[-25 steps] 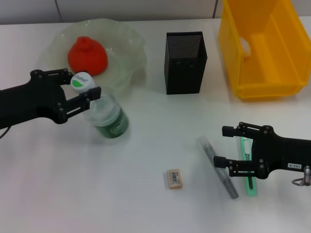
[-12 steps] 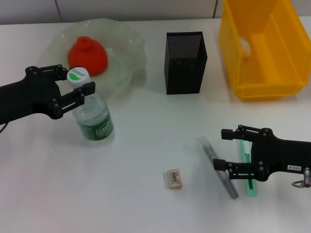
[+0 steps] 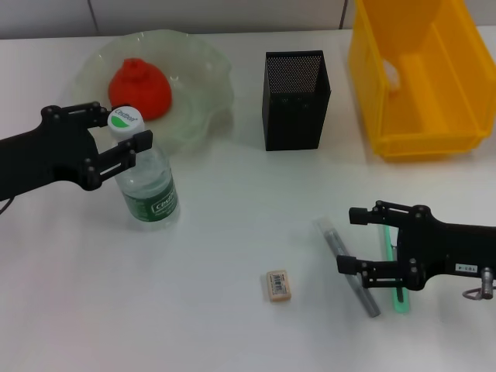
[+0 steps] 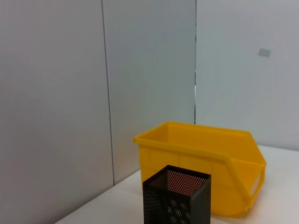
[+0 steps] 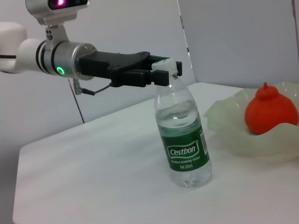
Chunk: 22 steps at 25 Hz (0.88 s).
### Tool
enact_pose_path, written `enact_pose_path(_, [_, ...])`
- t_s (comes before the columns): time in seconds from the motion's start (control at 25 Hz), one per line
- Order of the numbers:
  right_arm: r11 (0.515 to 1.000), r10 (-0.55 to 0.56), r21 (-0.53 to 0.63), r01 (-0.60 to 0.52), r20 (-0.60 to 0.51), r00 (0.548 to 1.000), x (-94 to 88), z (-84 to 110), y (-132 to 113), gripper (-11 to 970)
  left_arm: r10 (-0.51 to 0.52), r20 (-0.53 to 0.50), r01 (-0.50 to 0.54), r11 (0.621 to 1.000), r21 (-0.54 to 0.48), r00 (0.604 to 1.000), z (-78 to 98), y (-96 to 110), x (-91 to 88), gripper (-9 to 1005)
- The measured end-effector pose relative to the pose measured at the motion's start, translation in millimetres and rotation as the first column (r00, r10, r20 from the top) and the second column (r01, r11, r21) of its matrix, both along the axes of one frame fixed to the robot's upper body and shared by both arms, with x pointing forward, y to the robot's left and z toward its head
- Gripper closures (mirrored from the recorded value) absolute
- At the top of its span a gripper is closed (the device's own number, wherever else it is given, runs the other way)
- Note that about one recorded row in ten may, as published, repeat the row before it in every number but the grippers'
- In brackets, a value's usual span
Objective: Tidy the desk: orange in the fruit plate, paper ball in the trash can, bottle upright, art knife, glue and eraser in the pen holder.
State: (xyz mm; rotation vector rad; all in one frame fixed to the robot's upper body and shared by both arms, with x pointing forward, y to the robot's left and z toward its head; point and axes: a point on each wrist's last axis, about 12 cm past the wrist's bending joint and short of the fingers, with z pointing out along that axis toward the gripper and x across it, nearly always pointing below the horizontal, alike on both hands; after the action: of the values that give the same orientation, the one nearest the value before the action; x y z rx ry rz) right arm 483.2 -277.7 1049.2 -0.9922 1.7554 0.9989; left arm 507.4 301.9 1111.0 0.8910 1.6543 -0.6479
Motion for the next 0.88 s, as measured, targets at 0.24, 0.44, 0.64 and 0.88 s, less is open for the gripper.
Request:
enact_pose_path(0.24, [1.0, -0.001, -0.002, 0.001, -0.004, 1.0, 1.8, 1.7, -0.4, 117, 0.013, 0.051, -0.009, 0.998, -0.061, 0.999, 10.8, 7.5, 0.6, 487])
enact_pose_path(0.44, [1.0, 0.005, 0.029, -0.004, -0.03, 1.0, 4.6, 14.3, -2.7, 117, -0.002, 0.106, 0.011, 0.996, -0.089, 0.994, 24.9, 17.9, -3.3, 297])
enact_pose_path(0.64, [0.998, -0.062, -0.005, 0.062, -0.122, 0.991, 24.9, 62.5, -11.9, 118, -0.158, 0.205, 0.184, 0.976, -0.119, 0.966, 31.3, 23.6, -33.0, 197])
enact_pose_path(0.88, [0.949, -0.154, -0.306, 0.079, -0.231, 0.961, 43.1, 115.7, 13.9, 118, -0.36, 0.091, 0.368, 0.925, -0.095, 0.929, -16.5, -4.4, -52.2, 182])
